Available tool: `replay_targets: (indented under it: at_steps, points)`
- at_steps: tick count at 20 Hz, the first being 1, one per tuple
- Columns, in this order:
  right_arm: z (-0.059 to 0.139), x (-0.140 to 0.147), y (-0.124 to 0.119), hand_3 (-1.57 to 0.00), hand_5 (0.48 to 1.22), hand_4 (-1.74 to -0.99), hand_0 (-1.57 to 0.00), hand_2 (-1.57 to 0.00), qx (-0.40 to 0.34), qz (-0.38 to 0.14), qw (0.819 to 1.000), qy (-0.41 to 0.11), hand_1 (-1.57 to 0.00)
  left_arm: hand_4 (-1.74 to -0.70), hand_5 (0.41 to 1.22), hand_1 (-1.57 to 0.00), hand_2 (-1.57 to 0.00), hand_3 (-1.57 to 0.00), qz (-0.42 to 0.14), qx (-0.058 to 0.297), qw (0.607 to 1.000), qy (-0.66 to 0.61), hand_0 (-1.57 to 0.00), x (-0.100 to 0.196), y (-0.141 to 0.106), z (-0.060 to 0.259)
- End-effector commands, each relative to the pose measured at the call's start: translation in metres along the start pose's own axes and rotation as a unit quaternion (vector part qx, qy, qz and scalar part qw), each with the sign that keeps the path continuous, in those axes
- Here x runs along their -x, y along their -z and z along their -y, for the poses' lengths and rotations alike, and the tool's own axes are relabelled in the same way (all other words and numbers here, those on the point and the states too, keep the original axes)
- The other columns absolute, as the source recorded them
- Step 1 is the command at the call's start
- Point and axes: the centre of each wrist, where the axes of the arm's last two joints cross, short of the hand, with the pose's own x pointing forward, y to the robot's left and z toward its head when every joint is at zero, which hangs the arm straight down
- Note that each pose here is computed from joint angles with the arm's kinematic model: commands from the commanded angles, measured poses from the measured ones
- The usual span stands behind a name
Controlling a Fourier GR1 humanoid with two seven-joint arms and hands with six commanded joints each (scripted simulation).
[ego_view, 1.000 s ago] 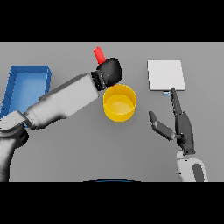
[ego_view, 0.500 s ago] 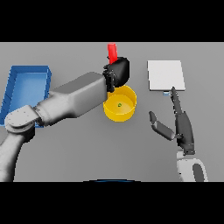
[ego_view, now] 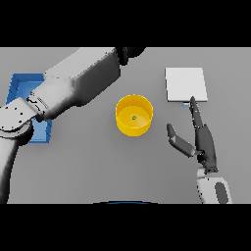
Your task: Pick up the red beaker and tilt it to pour out 1 green nut into yellow bowl. Pick up the yellow bowl and place it on the metallic measuring scale.
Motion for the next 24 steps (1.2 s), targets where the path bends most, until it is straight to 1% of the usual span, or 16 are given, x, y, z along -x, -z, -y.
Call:
replay_targets:
  at_steps: [1,3,4,6,7,9,11,13,15,17,18,19,20,21,23,24]
  points:
    - [-0.001,-0.002,0.002,0.00,0.660,-1.160,0.00,0.00,0.000,-0.001,1.000,-0.003,0.00,-1.73,1.221,-1.57,-1.57,-1.18,-0.018,-0.003,1.000,-0.009,-1.57,0.019,-0.005,0.002]
    - [-0.001,0.001,-0.003,0.00,0.661,-1.161,0.00,0.00,-0.005,-0.003,1.000,-0.003,0.00,-1.73,1.221,-1.57,-1.57,-1.32,-0.080,0.008,0.994,-0.069,-1.57,0.058,-0.016,0.012]
    - [0.002,0.001,-0.002,0.00,0.661,-1.160,0.00,0.00,-0.007,-0.004,1.000,0.008,0.00,-1.73,1.221,-1.57,-1.57,-1.37,-0.112,0.006,0.987,-0.118,-1.57,0.075,-0.022,0.021]
    - [-0.002,-0.002,0.002,0.00,0.652,-1.152,0.00,0.00,-0.008,-0.002,1.000,-0.004,0.00,-1.73,1.221,-1.57,-1.57,-1.44,-0.167,-0.003,0.957,-0.238,-1.57,0.104,-0.036,0.033]
    - [-0.002,-0.003,0.004,0.00,0.641,-1.146,0.00,0.00,-0.001,-0.006,1.000,-0.014,0.00,-1.73,1.221,-1.57,-1.57,-1.47,-0.197,-0.002,0.930,-0.312,-1.57,0.118,-0.046,0.051]
    - [-0.002,-0.002,0.007,0.00,0.633,-1.144,0.00,0.00,0.003,-0.010,1.000,-0.029,0.00,-1.74,1.221,-1.57,-1.57,-1.42,-0.250,-0.017,0.865,-0.434,-1.57,0.137,-0.066,0.083]
    - [-0.003,-0.004,0.007,0.00,0.625,-1.129,0.00,0.00,-0.005,-0.003,1.000,-0.003,0.00,-1.74,1.221,-1.57,-1.57,-1.39,-0.305,-0.018,0.795,-0.525,-1.57,0.142,-0.084,0.122]
    - [-0.005,-0.001,0.006,0.00,0.623,-1.093,0.00,0.00,-0.015,0.004,1.000,0.023,0.00,-1.74,1.221,-1.57,-1.57,-1.46,-0.347,-0.026,0.720,-0.601,-1.57,0.139,-0.101,0.161]
    - [-0.005,-0.001,0.006,0.00,0.631,-1.081,0.00,0.00,-0.019,0.004,0.999,0.030,0.00,-1.74,1.221,-1.57,-1.57,-1.50,-0.381,-0.018,0.647,-0.660,-1.57,0.121,-0.114,0.201]
    - [-0.002,-0.002,0.009,0.00,0.642,-1.106,0.00,0.00,-0.025,0.003,0.999,0.030,0.00,-1.74,1.221,-1.57,-1.57,-1.52,-0.418,-0.008,0.587,-0.693,-1.57,0.098,-0.122,0.233]
    - [-0.001,0.003,0.008,0.00,0.651,-1.126,0.00,0.00,-0.026,0.002,0.999,0.024,0.00,-1.74,1.221,-1.57,-1.57,-1.53,-0.441,0.007,0.558,-0.703,-1.57,0.086,-0.127,0.249]
    - [-0.002,0.002,0.009,0.00,0.657,-1.141,0.00,0.00,-0.032,0.003,0.999,0.032,0.00,-1.74,1.221,-1.57,-1.57,-1.54,-0.453,0.013,0.532,-0.715,-1.57,0.077,-0.128,0.257]
    - [-0.003,0.004,0.010,0.00,0.663,-1.148,0.00,0.00,-0.037,0.005,0.999,0.033,0.00,-1.74,1.221,-1.57,-1.57,-1.55,-0.480,0.032,0.489,-0.728,-1.57,0.066,-0.131,0.268]
    - [-0.002,0.003,0.010,0.00,0.666,-1.157,0.00,0.00,-0.034,0.007,0.999,0.032,0.00,-1.74,1.221,-1.57,-1.57,-1.55,-0.493,0.037,0.457,-0.740,-1.57,0.060,-0.131,0.273]
    - [0.000,0.004,0.009,0.00,0.680,-1.168,0.00,0.00,-0.036,0.011,0.999,0.018,0.00,-1.74,1.221,-1.57,-1.57,-1.52,-0.503,0.031,0.410,-0.760,-1.57,0.045,-0.137,0.287]
    - [-0.001,0.004,0.008,0.00,0.687,-1.181,0.00,0.00,-0.039,0.013,0.999,0.023,0.00,-1.74,1.221,-1.57,-1.57,-1.49,-0.510,0.045,0.393,-0.764,-1.57,0.034,-0.139,0.294]
